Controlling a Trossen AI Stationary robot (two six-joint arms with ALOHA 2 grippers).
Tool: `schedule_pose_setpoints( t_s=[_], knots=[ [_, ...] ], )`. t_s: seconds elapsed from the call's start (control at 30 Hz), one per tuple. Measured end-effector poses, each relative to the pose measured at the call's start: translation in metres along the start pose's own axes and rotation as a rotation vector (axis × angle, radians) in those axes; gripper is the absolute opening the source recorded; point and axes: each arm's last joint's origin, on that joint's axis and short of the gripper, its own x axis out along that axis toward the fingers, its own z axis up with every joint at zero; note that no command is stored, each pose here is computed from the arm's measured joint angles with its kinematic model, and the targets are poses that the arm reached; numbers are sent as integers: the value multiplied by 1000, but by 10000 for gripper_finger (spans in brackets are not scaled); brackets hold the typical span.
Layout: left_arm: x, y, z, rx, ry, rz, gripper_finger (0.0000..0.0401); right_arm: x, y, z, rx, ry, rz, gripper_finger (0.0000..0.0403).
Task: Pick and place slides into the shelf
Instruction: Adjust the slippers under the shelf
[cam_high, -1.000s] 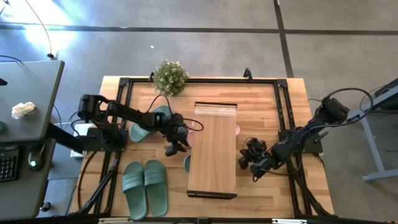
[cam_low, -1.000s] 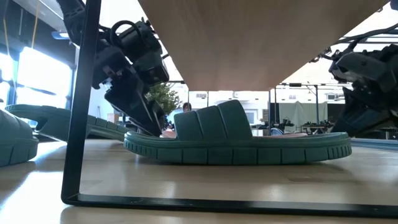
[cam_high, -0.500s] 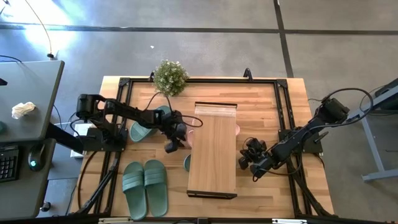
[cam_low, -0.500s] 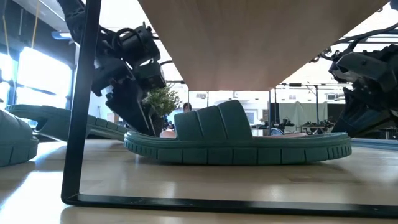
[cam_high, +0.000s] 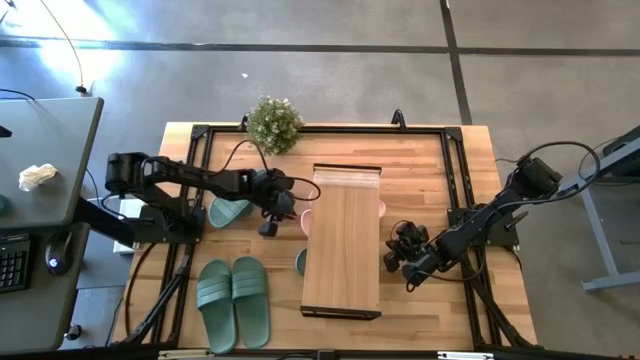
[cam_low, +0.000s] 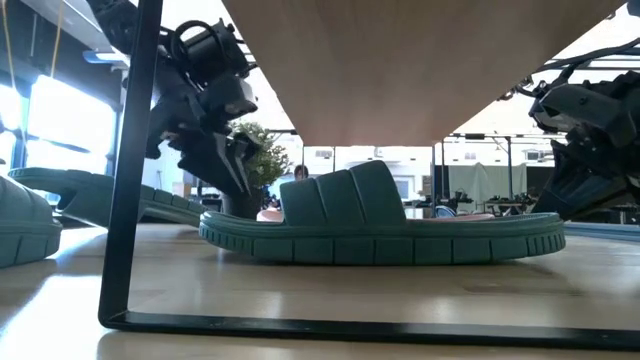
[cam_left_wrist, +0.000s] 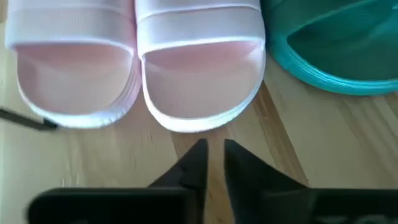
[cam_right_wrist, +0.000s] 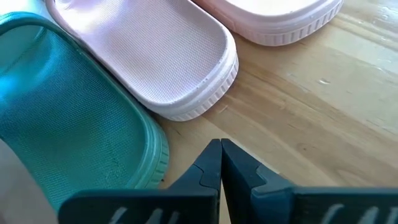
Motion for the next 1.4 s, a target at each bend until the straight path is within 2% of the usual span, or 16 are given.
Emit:
schedule_pose_setpoints(
  t_s=[0.13, 0.4, 0.73, 1.13, 1.4],
  knots=[
    [5, 0, -2, 9, 11, -7, 4, 0, -1, 0, -3, -3, -5, 0],
    [10, 2, -4, -7, 17, 2, 27, 0, -1, 0, -5, -5, -8, 0],
    [20, 4, -2, -22, -28, -18, 1, 1, -1, 1, 1, -8, -8, 0],
    [20, 6, 2, -8, -72, 2, 7, 1, -1, 1, 2, -11, -8, 0],
    [20, 5, -2, 6, -23, 10, 7, 1, -1, 1, 1, -10, -9, 0]
  ],
)
